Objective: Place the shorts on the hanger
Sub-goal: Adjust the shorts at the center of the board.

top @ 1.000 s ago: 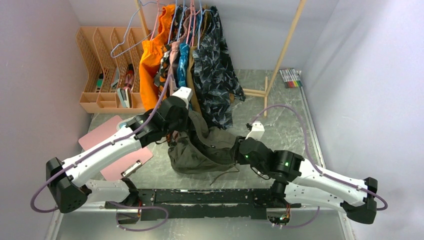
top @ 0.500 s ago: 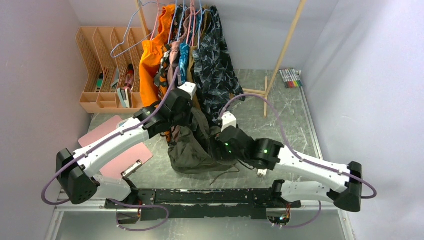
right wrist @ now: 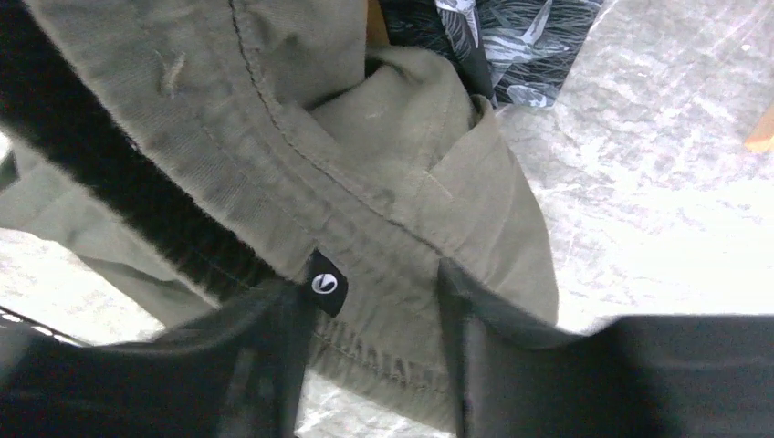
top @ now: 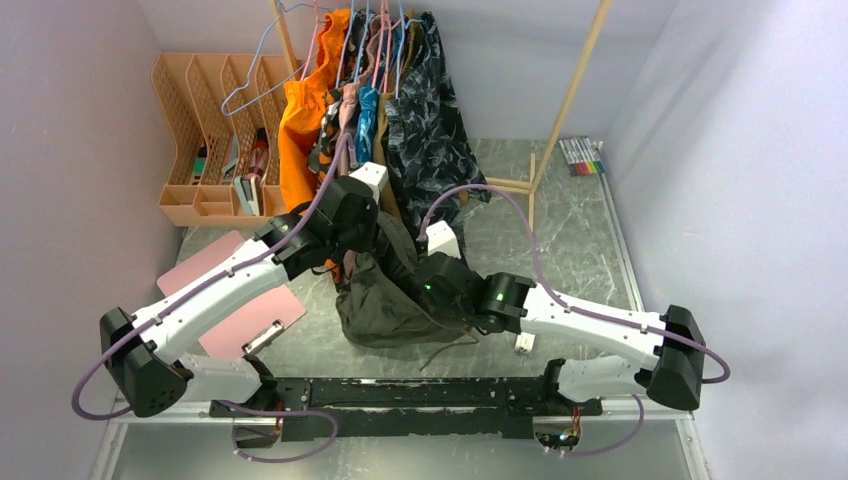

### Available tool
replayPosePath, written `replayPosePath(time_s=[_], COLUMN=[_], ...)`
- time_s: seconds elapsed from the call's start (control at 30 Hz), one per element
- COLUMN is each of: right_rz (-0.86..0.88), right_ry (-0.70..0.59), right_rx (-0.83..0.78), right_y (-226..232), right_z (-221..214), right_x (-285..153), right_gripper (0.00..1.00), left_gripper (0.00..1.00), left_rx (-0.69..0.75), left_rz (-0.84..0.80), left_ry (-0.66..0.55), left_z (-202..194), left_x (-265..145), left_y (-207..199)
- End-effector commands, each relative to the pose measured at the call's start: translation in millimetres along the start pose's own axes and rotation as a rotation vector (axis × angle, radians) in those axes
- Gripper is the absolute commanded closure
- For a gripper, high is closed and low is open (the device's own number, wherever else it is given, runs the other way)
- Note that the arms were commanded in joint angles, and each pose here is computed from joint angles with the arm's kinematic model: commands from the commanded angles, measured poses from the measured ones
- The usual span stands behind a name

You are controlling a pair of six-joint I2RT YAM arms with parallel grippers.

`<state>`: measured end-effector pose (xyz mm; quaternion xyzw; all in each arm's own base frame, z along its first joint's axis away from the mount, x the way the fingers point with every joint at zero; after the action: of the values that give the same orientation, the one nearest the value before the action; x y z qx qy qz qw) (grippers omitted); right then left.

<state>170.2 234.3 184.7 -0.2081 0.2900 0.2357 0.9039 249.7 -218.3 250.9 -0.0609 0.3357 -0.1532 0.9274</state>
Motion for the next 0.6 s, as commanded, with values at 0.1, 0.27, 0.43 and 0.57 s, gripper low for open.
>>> replayPosePath(time_s=[0.1,0.27,0.43,0.57], right_rz=[-0.072,-0.019,0.039,0.081], right_ry=[0.018,0.018,0.054,0.059], right_rx=[0.043,0.164,0.239,0.312], right_y=[-15,-15,-5,-4], right_z=[-3,-5,-11,-10], right_x=[12,12,17,22], right_gripper=[0.83,1.00,1.00,1.00], left_gripper=[0.92,0.56,0.30,0.25], left_rx=[-0.015,-0.114,-0.189,-0.229], left_rz=[-0.050,-0.131,-0.226,-0.267], left_ry=[-0.006,0.040,0.076,0.113], left_z=[-4,-27,-48,-63], left_x=[-12,-17,-26,-33], left_y=[2,-3,-7,-9])
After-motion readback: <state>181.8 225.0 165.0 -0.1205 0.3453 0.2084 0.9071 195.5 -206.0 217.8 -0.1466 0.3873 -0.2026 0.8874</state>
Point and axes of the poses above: each gripper's point midway between its finger pads, its own x axis out along the fingers, its own y axis along the line the jaws close on, z = x × y, the point moved 4 cm from there along -x, back along the fingers, and after that the axes turned 11 degrees about -x, right-handed, at the moved point
